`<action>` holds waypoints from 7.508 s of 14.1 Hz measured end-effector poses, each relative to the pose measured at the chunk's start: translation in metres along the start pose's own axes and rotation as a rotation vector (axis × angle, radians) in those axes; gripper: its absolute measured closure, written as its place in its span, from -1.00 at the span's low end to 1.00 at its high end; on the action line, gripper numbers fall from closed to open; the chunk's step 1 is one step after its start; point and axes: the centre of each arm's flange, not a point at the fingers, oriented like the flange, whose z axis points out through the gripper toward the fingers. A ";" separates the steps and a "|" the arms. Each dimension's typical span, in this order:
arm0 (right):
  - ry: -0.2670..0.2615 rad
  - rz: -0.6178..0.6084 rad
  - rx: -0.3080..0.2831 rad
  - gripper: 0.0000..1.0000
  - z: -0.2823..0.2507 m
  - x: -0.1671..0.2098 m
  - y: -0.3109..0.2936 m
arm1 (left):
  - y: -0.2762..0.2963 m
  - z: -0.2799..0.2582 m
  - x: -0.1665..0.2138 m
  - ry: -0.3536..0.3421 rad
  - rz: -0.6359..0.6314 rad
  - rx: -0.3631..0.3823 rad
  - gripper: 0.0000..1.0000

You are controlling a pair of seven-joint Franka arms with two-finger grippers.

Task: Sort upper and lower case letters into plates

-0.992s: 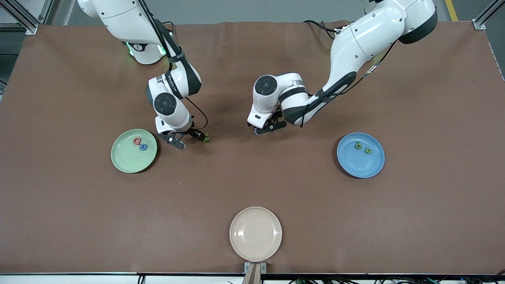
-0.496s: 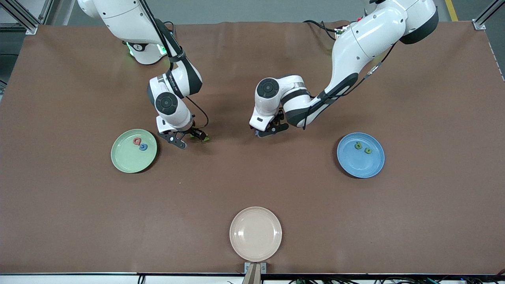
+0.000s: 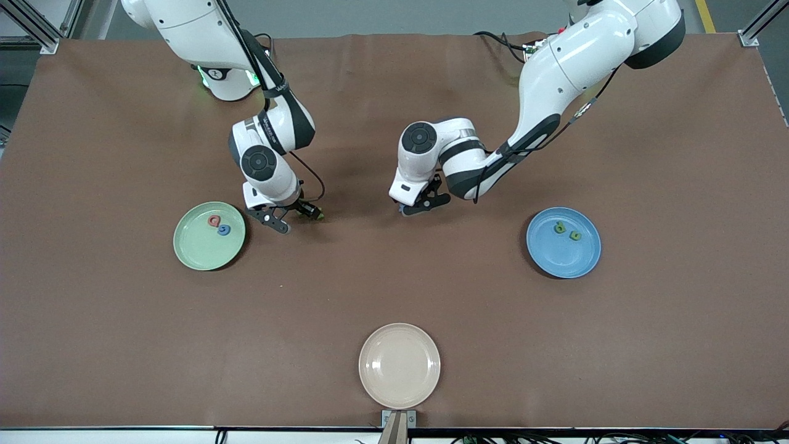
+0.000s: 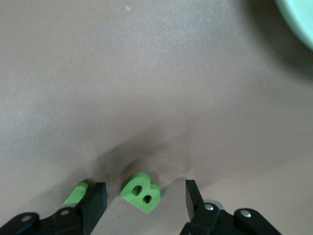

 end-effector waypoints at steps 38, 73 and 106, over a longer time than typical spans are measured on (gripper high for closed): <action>-0.001 0.005 -0.007 0.96 0.001 0.000 -0.010 | -0.279 -0.043 0.228 0.021 0.097 0.121 0.45; -0.022 0.717 0.092 -0.49 0.009 -0.027 -0.048 | 0.015 -0.033 0.010 0.032 0.147 -0.001 -1.00; 0.029 0.184 -0.097 0.33 -0.045 0.210 0.166 | 0.031 -0.005 0.018 0.021 0.222 -0.039 0.45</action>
